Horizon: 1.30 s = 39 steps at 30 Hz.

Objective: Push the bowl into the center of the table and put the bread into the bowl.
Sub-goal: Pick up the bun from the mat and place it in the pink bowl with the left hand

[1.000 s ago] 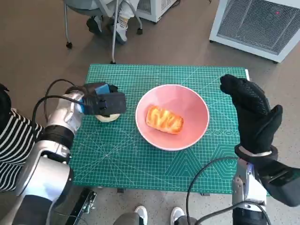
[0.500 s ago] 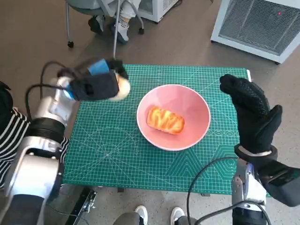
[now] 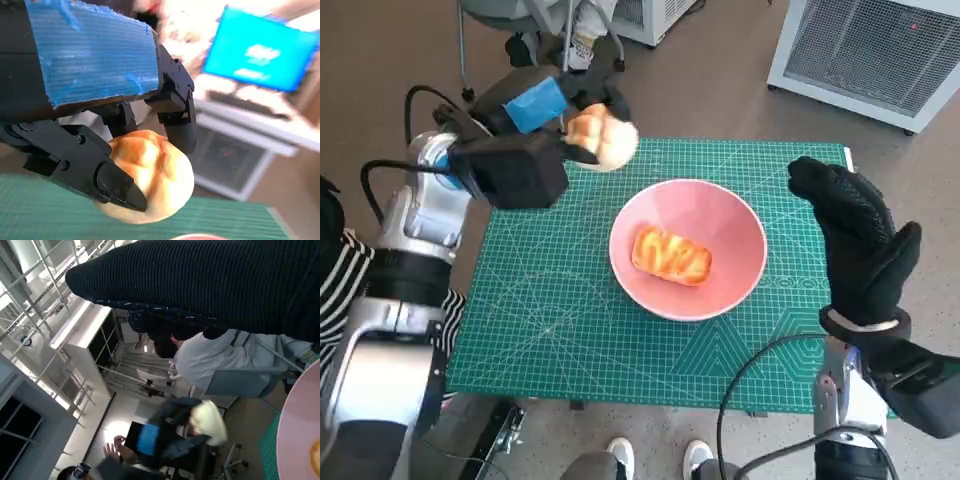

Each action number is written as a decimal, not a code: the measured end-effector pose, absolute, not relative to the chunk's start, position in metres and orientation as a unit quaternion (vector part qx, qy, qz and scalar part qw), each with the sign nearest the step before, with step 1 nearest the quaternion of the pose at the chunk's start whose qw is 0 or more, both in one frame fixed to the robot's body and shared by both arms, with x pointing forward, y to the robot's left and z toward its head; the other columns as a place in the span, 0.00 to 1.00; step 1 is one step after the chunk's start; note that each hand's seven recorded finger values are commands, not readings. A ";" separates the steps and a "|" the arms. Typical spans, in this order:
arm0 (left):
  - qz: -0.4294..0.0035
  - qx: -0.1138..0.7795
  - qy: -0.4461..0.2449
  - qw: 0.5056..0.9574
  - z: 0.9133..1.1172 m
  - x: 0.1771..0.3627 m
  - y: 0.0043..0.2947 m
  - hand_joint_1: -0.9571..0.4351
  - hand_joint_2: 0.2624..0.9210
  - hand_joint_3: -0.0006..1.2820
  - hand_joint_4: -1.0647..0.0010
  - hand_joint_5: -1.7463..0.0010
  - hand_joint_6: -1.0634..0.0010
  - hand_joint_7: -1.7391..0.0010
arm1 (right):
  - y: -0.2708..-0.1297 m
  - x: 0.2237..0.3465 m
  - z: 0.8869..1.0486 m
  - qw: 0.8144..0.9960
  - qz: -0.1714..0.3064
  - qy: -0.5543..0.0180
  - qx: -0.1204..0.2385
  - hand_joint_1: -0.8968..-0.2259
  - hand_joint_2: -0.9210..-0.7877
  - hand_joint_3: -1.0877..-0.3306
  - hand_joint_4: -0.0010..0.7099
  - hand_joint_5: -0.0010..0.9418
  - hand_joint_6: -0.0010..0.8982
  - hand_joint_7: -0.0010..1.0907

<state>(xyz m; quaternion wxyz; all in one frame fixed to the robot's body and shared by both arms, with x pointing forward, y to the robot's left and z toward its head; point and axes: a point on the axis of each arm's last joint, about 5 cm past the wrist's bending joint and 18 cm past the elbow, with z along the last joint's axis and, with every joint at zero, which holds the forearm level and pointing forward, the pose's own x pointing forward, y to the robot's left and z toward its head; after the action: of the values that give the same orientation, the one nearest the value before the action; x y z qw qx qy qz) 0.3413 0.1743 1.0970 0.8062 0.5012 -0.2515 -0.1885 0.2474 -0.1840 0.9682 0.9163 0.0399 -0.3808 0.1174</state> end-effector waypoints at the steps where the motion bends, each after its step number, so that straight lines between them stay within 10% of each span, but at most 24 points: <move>1: -0.194 0.497 -0.260 0.805 1.099 0.339 0.170 0.69 0.95 0.00 0.18 0.47 0.32 0.35 | -0.184 0.247 0.968 0.916 0.117 -0.381 0.040 0.28 0.00 0.48 0.26 0.00 0.09 0.39; 19: -0.272 0.484 -0.252 0.792 1.081 0.339 0.126 0.69 0.95 0.00 0.19 0.46 0.32 0.37 | -0.183 0.245 0.971 0.912 0.118 -0.390 0.040 0.28 0.00 0.48 0.26 0.00 0.09 0.39; 23: -0.294 0.481 -0.230 0.793 1.069 0.343 0.121 0.69 0.99 0.08 0.33 0.36 0.49 0.27 | -0.184 0.244 0.970 0.913 0.116 -0.390 0.040 0.28 0.00 0.48 0.26 0.00 0.08 0.39; 28: -0.325 0.479 -0.198 0.791 1.057 0.347 0.117 0.59 0.87 0.03 0.60 0.89 0.64 0.83 | -0.184 0.242 0.970 0.912 0.114 -0.391 0.040 0.28 0.00 0.48 0.26 0.00 0.08 0.39; 39: -0.376 0.484 -0.155 0.775 1.050 0.349 0.116 0.40 0.87 0.01 0.90 1.00 0.77 0.99 | -0.184 0.240 0.970 0.913 0.108 -0.392 0.040 0.28 0.00 0.48 0.26 0.00 0.08 0.39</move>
<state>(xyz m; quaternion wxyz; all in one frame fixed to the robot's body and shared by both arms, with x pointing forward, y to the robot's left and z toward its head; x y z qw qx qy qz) 0.3488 0.1162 1.0496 0.7753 0.4836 -0.1548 -0.3756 0.2404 -0.1845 0.9703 0.9126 0.0404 -0.3924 0.1077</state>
